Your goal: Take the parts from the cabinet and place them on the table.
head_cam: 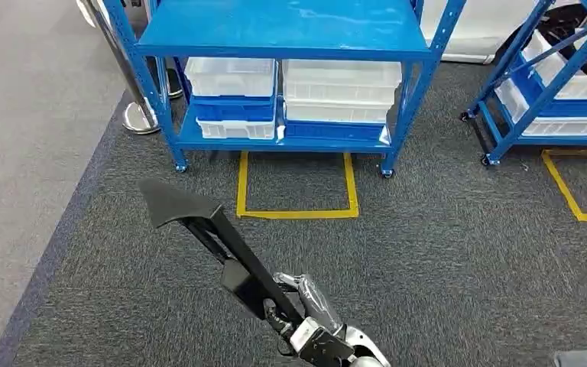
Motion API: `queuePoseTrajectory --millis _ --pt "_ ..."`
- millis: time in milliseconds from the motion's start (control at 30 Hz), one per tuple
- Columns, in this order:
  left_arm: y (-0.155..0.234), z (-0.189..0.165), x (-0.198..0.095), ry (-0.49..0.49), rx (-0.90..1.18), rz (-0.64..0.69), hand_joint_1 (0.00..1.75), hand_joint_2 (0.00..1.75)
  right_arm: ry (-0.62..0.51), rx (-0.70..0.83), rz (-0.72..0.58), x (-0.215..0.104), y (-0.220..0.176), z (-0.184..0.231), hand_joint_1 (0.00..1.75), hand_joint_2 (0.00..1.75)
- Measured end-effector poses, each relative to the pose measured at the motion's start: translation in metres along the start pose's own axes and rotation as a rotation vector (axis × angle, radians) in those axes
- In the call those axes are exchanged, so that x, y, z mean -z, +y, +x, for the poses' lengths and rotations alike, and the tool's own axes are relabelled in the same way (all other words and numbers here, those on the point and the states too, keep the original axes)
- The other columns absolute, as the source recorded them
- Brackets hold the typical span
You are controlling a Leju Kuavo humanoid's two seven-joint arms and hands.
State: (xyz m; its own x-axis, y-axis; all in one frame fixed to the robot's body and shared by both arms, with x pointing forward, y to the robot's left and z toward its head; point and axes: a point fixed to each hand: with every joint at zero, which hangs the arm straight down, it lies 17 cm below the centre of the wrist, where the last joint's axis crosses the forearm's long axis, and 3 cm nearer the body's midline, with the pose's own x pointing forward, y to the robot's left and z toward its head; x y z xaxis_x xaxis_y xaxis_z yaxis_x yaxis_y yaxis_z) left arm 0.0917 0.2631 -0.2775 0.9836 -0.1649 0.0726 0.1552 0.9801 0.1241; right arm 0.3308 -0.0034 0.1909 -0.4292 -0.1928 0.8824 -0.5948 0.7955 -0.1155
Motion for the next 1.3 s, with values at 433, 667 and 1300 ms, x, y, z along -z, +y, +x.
queuePoseTrajectory --millis 433,667,1300 --pt "0.0003 -0.0018 0.0001 0.005 0.009 0.002 0.00 1.75 -0.011 -0.029 -0.010 0.0011 -0.0029 0.0034 1.68 1.75" --pt "0.0037 0.0042 0.0000 -0.003 0.011 0.008 0.00 1.75 -0.011 -0.046 -0.015 0.0003 -0.0038 0.0034 1.68 1.75" --pt "0.0037 -0.0034 0.0007 0.008 0.015 0.008 0.00 1.75 -0.005 -0.062 -0.019 -0.0050 -0.0067 0.0019 1.68 1.75"
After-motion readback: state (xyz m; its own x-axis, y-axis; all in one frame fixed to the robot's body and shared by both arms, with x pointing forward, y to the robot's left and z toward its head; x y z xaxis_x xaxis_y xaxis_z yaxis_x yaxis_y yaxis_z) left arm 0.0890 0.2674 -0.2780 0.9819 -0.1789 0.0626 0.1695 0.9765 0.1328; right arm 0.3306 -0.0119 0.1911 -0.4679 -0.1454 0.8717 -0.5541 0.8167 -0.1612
